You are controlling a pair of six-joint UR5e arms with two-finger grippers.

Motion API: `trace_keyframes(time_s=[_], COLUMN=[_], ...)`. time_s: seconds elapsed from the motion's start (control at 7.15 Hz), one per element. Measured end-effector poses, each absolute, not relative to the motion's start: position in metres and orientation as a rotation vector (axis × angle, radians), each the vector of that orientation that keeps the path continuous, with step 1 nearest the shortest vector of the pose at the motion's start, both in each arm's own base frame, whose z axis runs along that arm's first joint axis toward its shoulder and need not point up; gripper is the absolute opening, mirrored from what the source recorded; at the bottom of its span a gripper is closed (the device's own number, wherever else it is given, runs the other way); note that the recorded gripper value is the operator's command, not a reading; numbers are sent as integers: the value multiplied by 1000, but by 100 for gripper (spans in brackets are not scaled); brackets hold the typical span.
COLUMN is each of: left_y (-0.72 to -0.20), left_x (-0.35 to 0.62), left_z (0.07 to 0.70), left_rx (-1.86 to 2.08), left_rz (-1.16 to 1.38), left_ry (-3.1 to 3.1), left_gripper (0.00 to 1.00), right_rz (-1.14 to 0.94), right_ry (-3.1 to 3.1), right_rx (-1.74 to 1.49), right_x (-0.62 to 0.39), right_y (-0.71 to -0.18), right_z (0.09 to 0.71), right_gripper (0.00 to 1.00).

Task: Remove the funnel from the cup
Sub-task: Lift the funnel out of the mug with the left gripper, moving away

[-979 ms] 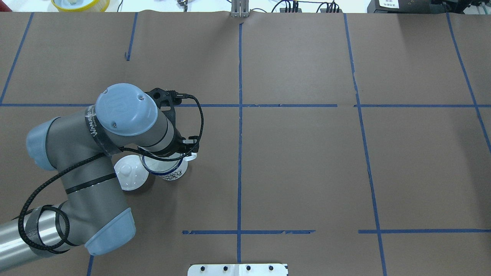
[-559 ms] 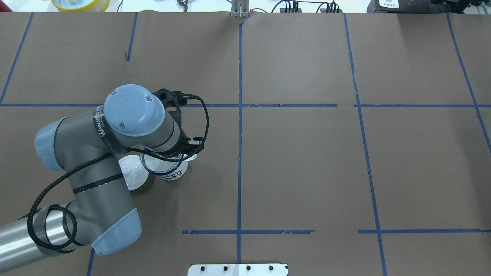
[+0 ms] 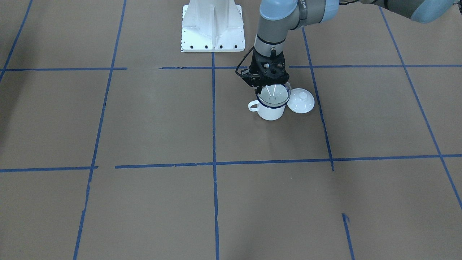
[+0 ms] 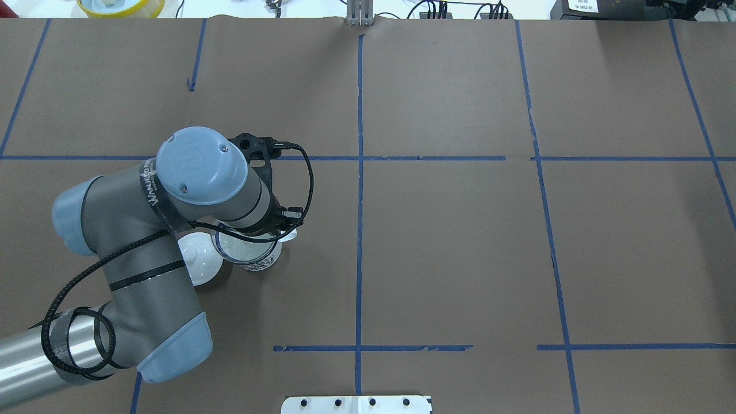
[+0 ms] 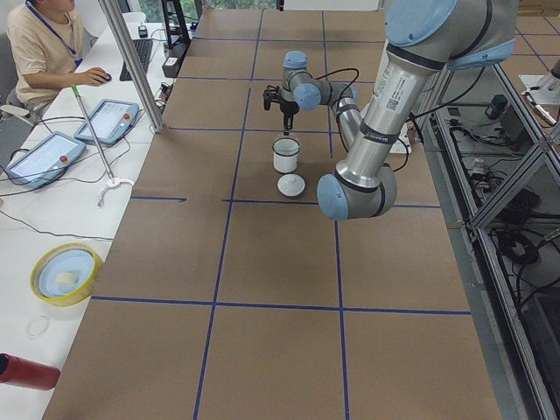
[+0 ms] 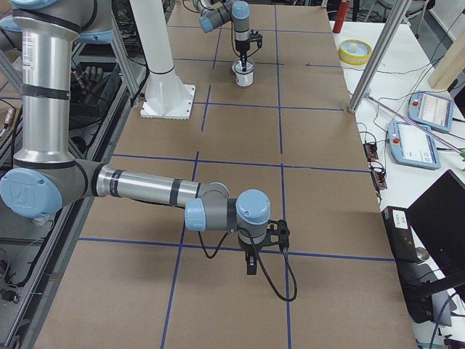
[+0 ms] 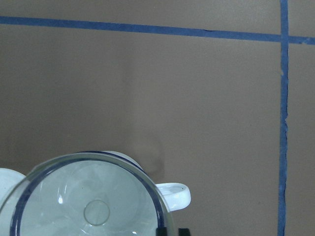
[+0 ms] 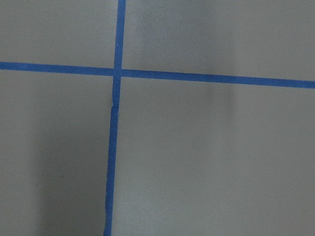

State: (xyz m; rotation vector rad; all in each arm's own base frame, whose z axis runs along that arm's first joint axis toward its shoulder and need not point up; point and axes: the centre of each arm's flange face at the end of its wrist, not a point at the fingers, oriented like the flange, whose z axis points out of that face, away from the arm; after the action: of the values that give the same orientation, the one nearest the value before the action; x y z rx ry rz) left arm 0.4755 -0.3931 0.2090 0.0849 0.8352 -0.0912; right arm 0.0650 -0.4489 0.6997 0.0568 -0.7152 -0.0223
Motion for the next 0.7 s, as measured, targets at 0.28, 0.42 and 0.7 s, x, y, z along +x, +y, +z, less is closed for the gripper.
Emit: trace_keyframes(time_s=[0.28,0.42,0.7], left_y=[-398,-401,-400], left_x=[457,436,383], left_z=[198,185,154], left_rx=[106,122,164], left_rz=[-104,-121,-166], left_ry=[856,869,910], left_gripper=[0,0,0], right_rz=[-22,-22,-22], right_ry=[-715,-715,-715], right_rx=[57,57,57], right_x=[65,65,65], right_y=[-449,-449,-449], right_z=[700,700,700], right_gripper=[100,100,100])
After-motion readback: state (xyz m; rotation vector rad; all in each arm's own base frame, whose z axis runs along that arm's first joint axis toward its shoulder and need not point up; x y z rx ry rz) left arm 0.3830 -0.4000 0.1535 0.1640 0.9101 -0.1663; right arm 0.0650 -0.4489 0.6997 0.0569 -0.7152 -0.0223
